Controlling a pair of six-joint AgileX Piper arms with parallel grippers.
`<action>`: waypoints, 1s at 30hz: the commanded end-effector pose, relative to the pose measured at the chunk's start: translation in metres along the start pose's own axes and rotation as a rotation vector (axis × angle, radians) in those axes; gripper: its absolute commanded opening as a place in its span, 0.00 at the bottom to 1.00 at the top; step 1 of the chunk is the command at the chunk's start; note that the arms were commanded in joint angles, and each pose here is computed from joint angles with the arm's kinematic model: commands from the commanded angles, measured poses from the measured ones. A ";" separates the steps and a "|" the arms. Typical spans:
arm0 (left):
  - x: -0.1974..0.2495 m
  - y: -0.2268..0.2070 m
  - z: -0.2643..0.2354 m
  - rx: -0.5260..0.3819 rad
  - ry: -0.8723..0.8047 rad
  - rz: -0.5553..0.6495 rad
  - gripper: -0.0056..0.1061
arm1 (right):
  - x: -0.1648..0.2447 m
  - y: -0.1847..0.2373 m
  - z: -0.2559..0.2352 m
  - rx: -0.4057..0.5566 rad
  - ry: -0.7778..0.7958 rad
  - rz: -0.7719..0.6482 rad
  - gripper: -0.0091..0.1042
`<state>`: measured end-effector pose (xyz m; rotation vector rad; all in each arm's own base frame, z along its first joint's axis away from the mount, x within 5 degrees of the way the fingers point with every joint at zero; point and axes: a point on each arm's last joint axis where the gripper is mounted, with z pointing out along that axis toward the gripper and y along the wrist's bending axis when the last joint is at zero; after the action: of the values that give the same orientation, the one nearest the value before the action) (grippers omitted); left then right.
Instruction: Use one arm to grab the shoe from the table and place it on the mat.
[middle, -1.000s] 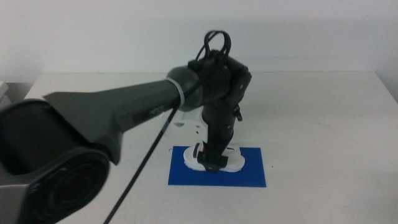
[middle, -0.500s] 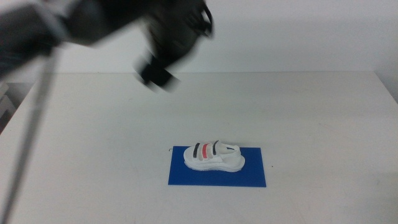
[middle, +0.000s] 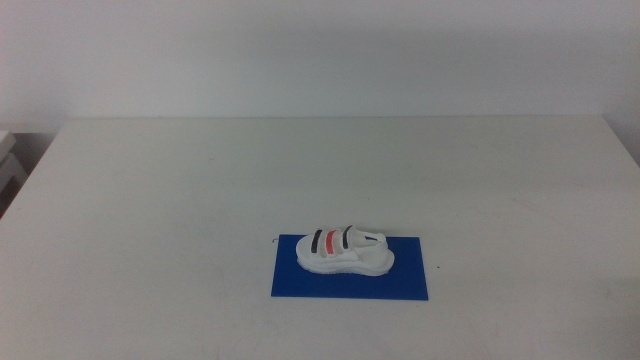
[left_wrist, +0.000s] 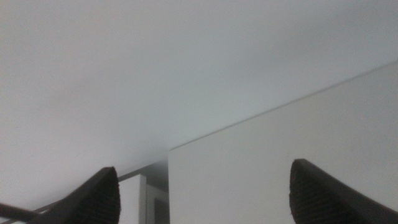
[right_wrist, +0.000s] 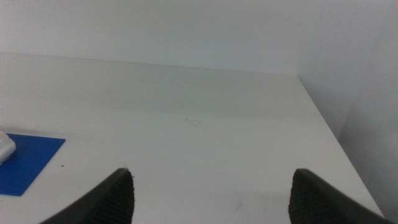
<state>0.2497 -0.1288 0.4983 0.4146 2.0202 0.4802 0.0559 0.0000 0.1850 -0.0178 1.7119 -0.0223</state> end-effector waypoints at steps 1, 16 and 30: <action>0.010 0.036 -0.029 -0.011 -0.087 -0.021 0.89 | -0.006 -0.001 -0.002 0.010 -0.097 -0.016 0.65; 0.177 0.061 -0.048 0.037 -0.241 -0.427 0.89 | -0.006 -0.001 -0.002 0.010 -0.097 -0.017 0.65; 0.279 0.014 -0.074 0.028 -0.483 -0.528 0.89 | -0.006 -0.001 -0.002 0.010 -0.097 -0.017 0.65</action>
<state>0.0616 0.0061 0.3224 -0.0176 1.7130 0.0419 0.0559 0.0000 0.1850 -0.0178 1.7119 -0.0223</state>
